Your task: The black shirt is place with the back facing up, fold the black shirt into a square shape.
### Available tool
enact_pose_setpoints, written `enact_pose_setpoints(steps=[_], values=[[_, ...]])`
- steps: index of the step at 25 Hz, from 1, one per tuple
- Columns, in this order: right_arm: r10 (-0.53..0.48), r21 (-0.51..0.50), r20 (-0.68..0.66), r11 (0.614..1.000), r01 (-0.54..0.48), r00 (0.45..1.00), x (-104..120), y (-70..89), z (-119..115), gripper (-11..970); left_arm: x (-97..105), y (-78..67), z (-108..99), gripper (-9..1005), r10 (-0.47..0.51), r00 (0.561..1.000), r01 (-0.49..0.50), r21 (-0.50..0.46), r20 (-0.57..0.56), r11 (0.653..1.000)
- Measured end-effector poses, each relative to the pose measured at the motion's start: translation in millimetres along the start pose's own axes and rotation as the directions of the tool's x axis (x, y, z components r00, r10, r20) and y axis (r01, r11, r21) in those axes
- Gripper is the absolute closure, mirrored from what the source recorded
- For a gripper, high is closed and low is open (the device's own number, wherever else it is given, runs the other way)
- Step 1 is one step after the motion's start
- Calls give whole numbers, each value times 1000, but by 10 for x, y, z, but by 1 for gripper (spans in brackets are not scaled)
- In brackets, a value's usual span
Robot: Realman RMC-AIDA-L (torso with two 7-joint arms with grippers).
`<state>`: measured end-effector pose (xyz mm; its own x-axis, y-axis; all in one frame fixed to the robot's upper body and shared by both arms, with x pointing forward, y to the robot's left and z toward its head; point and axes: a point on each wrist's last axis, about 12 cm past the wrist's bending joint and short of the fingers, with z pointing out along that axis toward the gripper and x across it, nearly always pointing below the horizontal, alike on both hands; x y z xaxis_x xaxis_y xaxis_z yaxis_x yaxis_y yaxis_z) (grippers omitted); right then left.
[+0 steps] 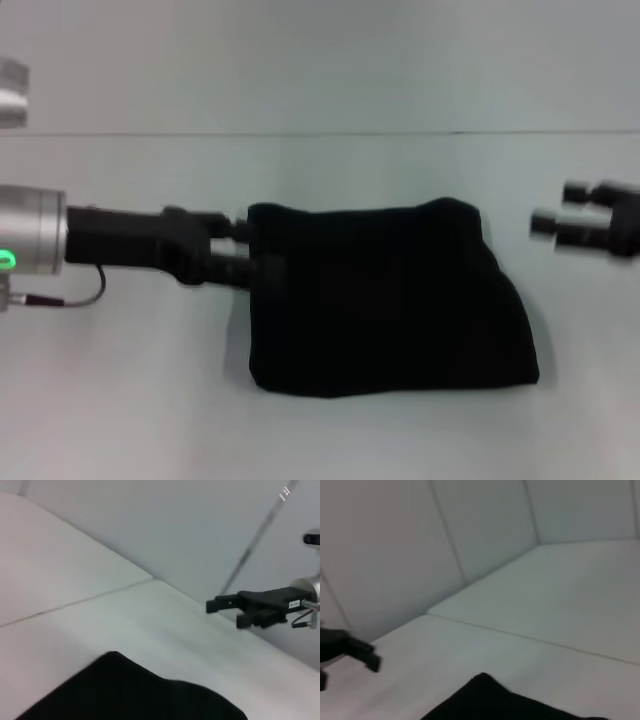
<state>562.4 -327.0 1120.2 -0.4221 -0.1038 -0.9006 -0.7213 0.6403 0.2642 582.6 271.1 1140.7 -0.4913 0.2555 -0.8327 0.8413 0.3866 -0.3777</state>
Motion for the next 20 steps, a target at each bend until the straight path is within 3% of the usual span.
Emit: enact_pose_setpoints(steps=[3,7,11,20], values=[[-17,-22,36,1000,18,999,224,130,-9,63,-13,-44,130,223,35,999,-34,33,-35,999],[6,-48,23,999,-5,1000,403,180,20,65,-49,-86,383,127,65,993,-61,50,-94,997],[1,-39,2,999,-1,1000,410,158,70,64,-99,-45,601,102,5,998,-8,-35,-61,999],[-21,-83,-66,996,16,998,374,175,191,63,-9,-87,651,101,36,998,-38,-40,-47,998]])
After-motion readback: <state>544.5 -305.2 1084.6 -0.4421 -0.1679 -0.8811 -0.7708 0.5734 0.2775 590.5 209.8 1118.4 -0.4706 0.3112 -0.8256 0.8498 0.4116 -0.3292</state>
